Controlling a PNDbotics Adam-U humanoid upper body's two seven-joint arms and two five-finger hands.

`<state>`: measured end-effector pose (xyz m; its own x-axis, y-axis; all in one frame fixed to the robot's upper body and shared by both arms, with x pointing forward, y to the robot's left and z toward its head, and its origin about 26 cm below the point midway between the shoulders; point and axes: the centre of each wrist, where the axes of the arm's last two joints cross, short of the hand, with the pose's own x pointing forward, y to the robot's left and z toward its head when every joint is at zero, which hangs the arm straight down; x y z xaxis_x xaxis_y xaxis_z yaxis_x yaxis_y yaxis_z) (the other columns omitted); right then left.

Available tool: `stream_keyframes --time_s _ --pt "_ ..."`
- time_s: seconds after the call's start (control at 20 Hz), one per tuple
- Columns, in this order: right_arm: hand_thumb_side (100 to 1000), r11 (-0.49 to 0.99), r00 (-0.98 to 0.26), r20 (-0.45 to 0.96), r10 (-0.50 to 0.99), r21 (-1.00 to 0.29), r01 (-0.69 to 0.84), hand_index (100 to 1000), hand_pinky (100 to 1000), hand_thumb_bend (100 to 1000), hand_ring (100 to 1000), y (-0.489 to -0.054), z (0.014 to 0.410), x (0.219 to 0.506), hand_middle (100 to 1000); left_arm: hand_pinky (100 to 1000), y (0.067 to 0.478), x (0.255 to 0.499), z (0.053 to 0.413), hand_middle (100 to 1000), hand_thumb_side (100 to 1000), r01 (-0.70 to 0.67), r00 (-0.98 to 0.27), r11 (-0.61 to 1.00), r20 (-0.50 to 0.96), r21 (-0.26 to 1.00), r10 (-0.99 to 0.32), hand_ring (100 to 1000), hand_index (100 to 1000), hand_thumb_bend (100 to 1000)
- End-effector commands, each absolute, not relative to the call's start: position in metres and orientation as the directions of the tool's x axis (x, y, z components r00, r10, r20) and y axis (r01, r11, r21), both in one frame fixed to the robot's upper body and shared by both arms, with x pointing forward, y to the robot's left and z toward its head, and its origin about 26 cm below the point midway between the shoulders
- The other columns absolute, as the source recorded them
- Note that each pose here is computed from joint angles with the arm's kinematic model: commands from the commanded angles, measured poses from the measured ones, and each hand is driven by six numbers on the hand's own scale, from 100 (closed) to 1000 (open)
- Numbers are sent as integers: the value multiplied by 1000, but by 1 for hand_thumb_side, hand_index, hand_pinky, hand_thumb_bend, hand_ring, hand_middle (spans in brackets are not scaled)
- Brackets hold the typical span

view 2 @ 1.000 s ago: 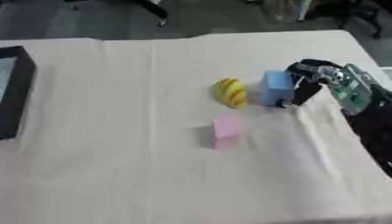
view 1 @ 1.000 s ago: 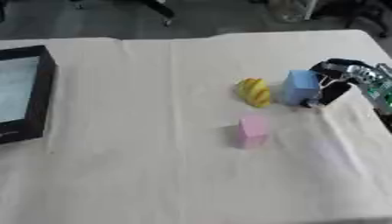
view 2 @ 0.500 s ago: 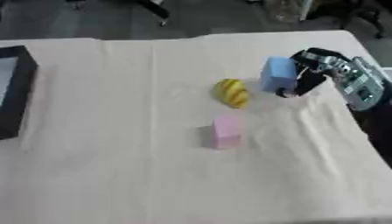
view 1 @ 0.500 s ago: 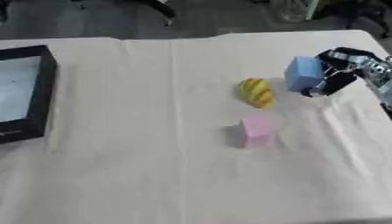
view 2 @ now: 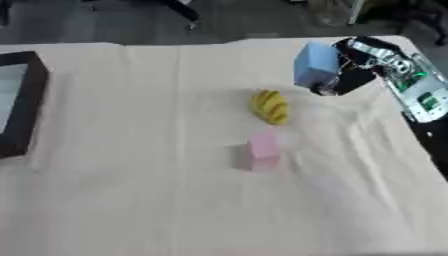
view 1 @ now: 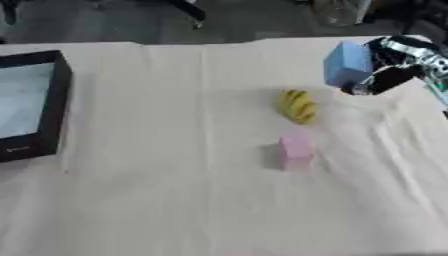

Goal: Pick up the objects with one hand, pass them to the other hand, and then place them into the box on the other side of the table.

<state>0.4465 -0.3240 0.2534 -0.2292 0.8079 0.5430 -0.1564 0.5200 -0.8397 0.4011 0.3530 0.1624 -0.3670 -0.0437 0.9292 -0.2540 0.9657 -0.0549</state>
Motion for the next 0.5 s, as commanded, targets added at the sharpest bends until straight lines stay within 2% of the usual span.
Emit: stream_keyframes --time_s 0.05,0.5 --pt "100 556 -285 568 772 -821 -130 492 793 416 676 -306 268 442 549 836 357 398 189 857 607 -252 -411 968 905 5 -111 839 868 603" --pt "100 652 -341 661 669 -742 -159 494 788 401 649 -237 241 442 536 836 340 389 232 851 570 -207 -457 956 843 208 -283 837 863 611"
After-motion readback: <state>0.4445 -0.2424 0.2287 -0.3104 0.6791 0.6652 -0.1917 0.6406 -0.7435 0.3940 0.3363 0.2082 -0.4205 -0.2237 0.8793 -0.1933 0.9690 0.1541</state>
